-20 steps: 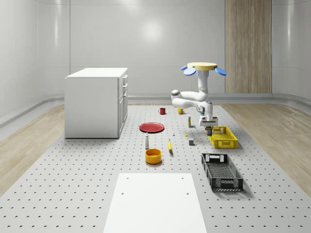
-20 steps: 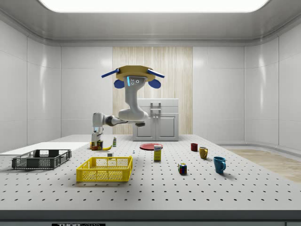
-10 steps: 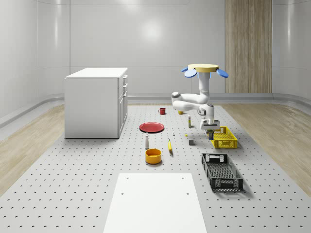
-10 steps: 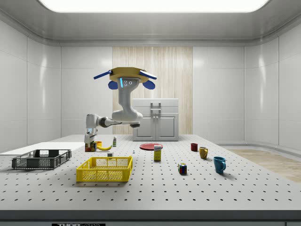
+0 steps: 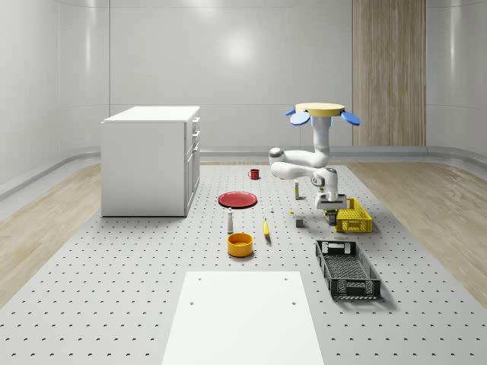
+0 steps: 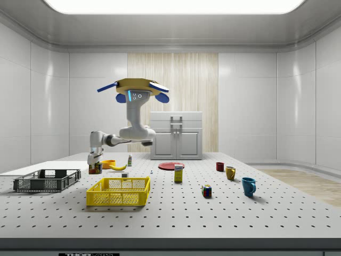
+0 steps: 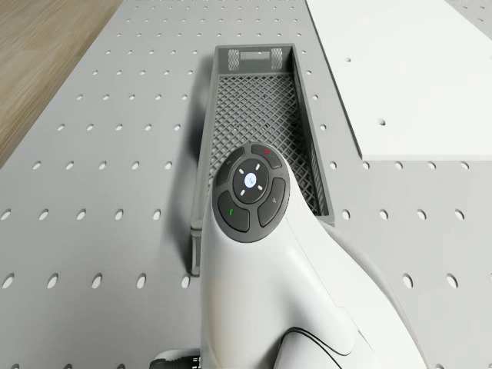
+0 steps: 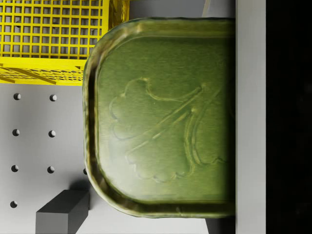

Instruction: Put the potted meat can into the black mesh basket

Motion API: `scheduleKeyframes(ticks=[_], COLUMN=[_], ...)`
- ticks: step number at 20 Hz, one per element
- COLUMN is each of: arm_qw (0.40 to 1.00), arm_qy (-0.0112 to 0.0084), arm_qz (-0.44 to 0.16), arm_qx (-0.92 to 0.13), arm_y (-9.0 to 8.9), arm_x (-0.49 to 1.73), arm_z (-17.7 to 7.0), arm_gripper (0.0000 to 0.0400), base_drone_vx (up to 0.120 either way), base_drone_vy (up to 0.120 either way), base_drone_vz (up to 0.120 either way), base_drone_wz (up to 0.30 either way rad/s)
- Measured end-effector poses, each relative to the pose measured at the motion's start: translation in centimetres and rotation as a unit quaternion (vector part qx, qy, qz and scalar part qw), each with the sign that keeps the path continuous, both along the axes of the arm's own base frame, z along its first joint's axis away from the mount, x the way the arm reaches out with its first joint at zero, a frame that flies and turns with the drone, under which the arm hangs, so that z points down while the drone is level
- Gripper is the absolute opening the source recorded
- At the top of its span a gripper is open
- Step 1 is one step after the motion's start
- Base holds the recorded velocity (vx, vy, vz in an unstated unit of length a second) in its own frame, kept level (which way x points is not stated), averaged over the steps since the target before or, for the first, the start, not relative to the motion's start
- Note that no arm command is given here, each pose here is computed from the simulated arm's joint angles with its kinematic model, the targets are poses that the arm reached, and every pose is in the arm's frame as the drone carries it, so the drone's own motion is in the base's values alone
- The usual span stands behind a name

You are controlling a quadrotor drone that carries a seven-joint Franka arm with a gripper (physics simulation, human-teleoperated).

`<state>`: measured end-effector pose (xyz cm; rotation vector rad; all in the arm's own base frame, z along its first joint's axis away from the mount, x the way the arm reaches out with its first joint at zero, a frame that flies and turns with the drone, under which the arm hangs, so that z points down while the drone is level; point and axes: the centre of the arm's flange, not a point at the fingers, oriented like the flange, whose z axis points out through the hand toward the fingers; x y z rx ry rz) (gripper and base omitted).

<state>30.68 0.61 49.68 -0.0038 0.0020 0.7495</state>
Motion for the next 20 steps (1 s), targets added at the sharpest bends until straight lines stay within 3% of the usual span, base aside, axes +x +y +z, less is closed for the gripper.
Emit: scheduleKeyframes(ticks=[20], arm_qw=[1.000], arm_qy=[0.0000], arm_qz=[0.000], arm_qx=[0.000], arm_y=[0.00], arm_x=[0.00], arm_z=[0.00], arm_gripper=[0.0281], base_drone_vx=[0.120], base_drone_vy=[0.000], base_drone_vz=[0.000], base_drone_wz=[0.000])
